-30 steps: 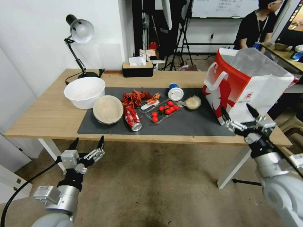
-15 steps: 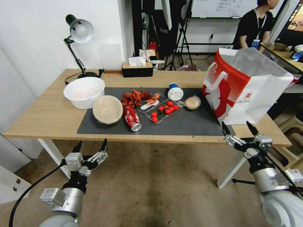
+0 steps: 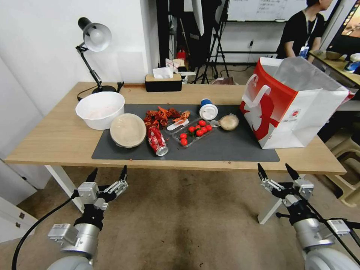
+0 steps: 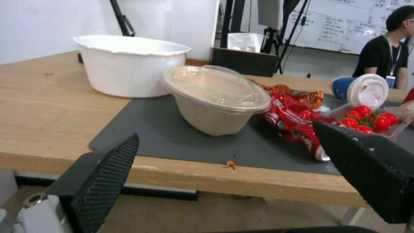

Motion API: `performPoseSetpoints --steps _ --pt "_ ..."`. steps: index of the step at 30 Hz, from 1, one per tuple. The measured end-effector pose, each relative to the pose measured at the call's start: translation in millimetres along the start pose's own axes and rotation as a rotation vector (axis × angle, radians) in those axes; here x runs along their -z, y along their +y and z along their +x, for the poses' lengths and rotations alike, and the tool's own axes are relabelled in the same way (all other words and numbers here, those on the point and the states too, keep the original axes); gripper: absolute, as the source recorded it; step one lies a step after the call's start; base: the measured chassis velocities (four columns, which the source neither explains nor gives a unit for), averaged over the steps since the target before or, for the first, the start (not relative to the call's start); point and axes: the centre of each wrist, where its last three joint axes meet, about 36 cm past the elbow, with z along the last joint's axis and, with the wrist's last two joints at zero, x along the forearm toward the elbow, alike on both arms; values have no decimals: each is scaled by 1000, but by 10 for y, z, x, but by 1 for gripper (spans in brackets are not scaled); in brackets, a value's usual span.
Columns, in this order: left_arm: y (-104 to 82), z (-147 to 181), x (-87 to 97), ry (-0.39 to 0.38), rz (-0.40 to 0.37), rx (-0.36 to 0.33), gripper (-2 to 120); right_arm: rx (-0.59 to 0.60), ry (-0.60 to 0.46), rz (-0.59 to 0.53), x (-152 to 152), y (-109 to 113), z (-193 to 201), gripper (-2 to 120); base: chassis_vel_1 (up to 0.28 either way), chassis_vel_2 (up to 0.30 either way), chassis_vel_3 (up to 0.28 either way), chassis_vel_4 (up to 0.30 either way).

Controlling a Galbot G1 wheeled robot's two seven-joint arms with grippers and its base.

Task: Pick up the trash from the table and place it into the takeout bag.

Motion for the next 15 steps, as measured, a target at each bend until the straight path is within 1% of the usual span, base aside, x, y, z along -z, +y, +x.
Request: performPoseSetpoints --steps 5,15 --pt "-5 -4 -24 1 3 1 100 -8 23 -7 -106 53 102 100 0 0 0 0" --pt "-10 21 -36 0 1 5 100 -14 33 -15 -168 111 149 100 0 0 0 0"
